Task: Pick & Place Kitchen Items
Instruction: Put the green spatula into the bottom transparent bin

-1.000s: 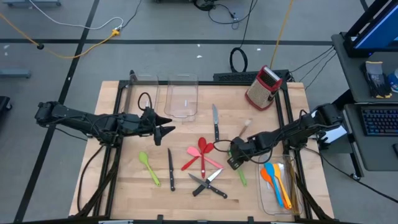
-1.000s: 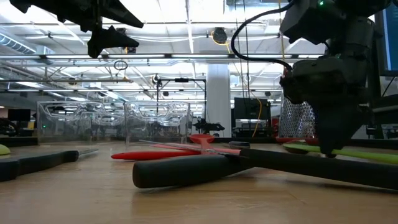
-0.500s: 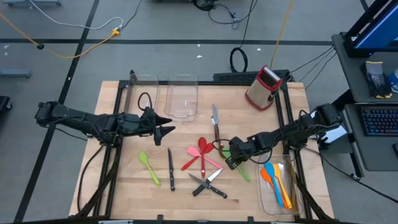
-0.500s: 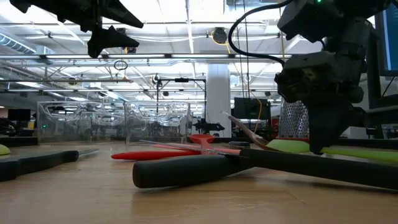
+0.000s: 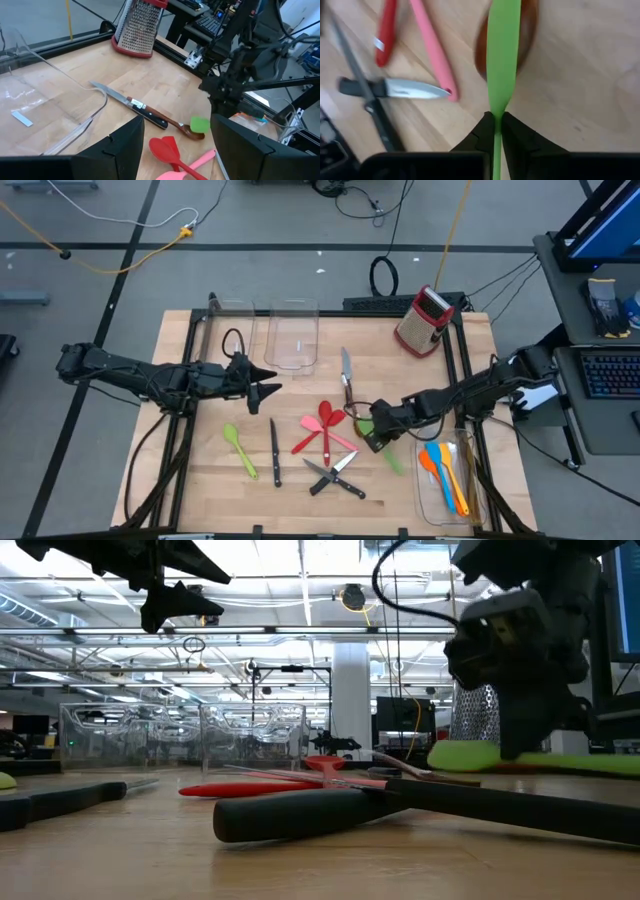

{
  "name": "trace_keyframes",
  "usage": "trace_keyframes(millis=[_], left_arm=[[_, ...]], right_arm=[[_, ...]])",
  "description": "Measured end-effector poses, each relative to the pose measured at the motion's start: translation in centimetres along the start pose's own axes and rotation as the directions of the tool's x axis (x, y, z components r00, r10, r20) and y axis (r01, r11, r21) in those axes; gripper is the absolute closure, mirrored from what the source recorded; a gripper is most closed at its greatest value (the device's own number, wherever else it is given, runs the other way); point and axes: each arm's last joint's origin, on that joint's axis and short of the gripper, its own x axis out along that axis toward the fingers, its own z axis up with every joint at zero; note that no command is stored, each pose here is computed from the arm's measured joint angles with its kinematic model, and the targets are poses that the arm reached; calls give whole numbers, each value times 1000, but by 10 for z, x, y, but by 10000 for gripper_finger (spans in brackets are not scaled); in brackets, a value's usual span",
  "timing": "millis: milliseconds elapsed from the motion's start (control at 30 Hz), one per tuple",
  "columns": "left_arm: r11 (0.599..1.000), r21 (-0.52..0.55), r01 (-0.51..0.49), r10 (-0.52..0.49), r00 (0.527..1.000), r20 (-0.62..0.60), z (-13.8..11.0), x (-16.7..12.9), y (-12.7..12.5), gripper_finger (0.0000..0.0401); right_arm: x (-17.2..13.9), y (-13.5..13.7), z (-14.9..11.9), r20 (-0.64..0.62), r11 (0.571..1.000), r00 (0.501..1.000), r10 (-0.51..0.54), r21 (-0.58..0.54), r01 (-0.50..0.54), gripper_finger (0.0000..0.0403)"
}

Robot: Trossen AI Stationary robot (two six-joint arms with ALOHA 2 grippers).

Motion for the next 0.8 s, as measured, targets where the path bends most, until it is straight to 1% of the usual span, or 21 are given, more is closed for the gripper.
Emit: trace_keyframes(millis=[167,333,467,567,633,800], left_arm=[[1000,4,0,0,1000,-3,0,0,0,167],[1000,6,-3,3,1000,-7,-1,0,0,167],[1000,6,-3,3,1000,-7,-1,0,0,167],[1000,4,-3,3,1000,-7,-1,0,0,167],[1000,3,-3,3,1000,-7,-1,0,0,167],[1000,3,-3,3,1000,-7,-1,0,0,167]], right_arm=[[-15,2,1,69,1000,997,17,3,-17,399],[-31,5,2,134,998,989,69,5,-70,402],[-48,8,3,200,992,972,121,3,-124,402],[-61,12,5,256,981,948,189,-8,-194,402],[-70,15,7,297,968,923,244,-22,-249,402],[-92,23,10,355,919,851,388,-80,-386,402]])
